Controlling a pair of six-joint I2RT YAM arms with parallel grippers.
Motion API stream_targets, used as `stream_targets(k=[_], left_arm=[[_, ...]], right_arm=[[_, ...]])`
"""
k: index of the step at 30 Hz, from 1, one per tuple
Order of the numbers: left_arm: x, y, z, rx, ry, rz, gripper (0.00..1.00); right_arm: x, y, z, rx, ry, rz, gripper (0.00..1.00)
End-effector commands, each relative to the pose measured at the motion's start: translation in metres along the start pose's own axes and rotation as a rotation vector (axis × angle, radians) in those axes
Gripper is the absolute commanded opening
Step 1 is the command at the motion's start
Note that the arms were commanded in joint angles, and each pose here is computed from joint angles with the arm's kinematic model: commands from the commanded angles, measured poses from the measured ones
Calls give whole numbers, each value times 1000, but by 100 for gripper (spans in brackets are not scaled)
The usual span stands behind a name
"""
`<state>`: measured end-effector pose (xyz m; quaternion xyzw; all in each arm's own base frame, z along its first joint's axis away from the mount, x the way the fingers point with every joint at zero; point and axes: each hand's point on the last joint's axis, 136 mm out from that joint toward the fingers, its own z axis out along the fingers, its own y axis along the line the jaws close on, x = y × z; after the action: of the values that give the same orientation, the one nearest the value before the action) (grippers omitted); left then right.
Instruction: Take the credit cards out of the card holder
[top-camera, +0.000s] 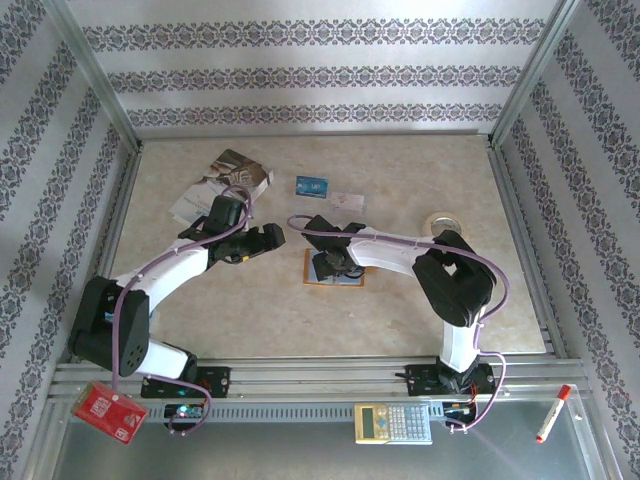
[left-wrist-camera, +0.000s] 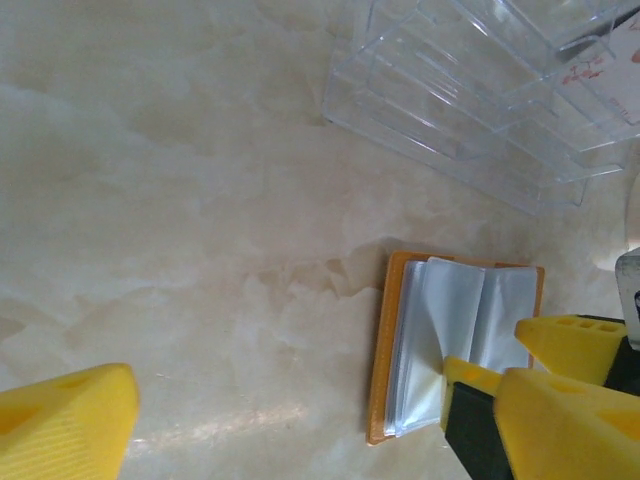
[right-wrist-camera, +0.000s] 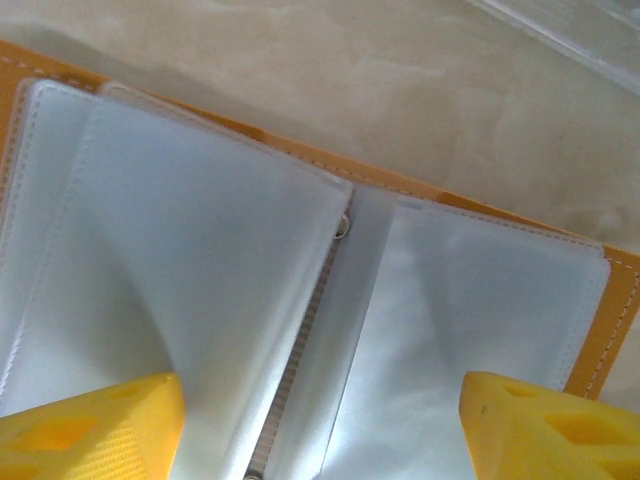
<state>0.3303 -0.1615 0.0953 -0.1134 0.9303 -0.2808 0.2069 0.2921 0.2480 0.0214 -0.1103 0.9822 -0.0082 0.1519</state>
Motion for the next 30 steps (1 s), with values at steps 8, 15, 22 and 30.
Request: stream_targets(k=[8, 15, 22, 30], left_arm=[[31, -27, 33, 113, 140, -64, 66], [57, -62, 54, 202, 237, -101, 47], [66, -82, 60, 235, 270, -105, 33], [83, -78, 70, 216, 313, -124, 28]], right_arm=[[29, -28, 23, 70, 80, 10, 60], [29, -20, 23, 4, 73, 21, 58], [29, -17, 25, -15, 75, 22, 57], [31, -16, 27, -22, 86, 26, 57]])
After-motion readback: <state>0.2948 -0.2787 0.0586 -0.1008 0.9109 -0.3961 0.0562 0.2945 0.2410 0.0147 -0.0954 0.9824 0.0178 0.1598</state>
